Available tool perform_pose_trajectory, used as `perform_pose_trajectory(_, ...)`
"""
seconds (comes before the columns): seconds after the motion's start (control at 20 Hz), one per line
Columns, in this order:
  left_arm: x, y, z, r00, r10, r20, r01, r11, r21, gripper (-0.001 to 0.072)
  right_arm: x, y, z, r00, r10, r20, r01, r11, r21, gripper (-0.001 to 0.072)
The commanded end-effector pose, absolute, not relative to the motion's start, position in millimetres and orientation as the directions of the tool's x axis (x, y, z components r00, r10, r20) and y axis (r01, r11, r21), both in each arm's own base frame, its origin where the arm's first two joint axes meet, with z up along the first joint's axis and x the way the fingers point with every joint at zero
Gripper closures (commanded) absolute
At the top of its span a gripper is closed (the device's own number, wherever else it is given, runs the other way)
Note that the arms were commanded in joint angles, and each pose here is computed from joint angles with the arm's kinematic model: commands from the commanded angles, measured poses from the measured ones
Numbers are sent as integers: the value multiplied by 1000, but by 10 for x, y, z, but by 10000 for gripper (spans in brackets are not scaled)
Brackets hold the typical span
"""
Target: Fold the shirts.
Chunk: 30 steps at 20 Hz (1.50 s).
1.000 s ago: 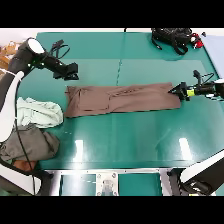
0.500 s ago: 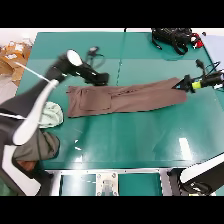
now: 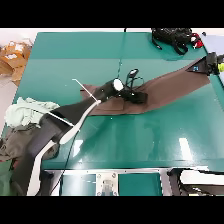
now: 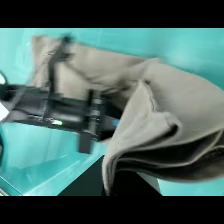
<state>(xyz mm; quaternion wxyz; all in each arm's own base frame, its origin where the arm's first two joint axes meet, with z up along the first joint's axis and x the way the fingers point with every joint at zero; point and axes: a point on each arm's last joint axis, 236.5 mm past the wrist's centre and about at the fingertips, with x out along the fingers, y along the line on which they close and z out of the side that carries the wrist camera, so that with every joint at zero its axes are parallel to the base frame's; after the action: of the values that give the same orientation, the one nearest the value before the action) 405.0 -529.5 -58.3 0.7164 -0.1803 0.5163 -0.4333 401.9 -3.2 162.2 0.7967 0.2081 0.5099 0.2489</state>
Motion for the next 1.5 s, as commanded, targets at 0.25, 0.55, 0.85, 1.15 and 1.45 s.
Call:
perform_pose_trajectory(0.25,4058,-4817,-338,-87,-819,-567,371,502,-781,686,3893,121,1639,329,624,-709,-187,779,599,698)
perform_pose_trajectory(0.55,4694,-3084,670,90,-708,-700,432,661,-613,686,3963,911,1762,275,702,-657,-244,712,658,698)
perform_pose_trajectory(0.85,4856,-1947,1194,206,-673,-711,382,724,-575,685,4203,2502,1704,300,762,-574,-363,647,671,697)
perform_pose_trajectory(1.15,4798,-1450,1100,173,-646,-744,342,747,-570,685,4217,4328,528,282,785,-552,-409,618,671,172)
perform_pose_trajectory(1.45,4830,-1273,1090,189,-637,-748,317,760,-567,685,4571,3090,468,273,671,-689,-251,741,623,173)
